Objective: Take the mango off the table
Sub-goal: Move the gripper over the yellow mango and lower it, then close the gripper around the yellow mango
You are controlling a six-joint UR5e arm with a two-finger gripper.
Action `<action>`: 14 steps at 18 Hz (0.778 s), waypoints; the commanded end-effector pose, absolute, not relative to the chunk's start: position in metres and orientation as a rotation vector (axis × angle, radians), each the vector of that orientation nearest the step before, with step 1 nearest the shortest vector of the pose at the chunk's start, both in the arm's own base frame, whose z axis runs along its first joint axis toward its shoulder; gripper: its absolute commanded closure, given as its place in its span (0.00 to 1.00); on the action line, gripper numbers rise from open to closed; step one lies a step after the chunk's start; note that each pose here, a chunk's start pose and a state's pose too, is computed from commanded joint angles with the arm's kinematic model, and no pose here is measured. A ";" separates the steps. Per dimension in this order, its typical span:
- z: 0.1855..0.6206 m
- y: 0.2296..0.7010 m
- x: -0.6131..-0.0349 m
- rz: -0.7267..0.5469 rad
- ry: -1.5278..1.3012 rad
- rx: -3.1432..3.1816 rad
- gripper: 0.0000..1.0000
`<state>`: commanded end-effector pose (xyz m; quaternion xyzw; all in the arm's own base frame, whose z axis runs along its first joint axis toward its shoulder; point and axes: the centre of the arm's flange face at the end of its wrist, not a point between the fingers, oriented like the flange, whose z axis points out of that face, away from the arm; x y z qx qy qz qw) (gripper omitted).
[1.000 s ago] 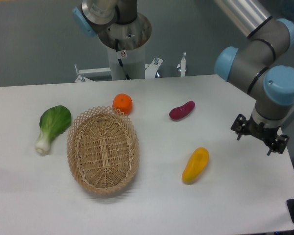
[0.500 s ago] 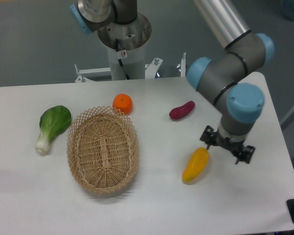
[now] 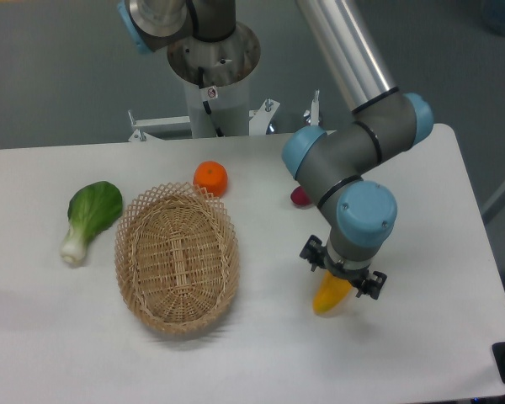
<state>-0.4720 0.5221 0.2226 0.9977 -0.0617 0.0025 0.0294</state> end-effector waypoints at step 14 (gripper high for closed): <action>0.194 0.533 -0.465 -0.027 -0.122 3.059 0.05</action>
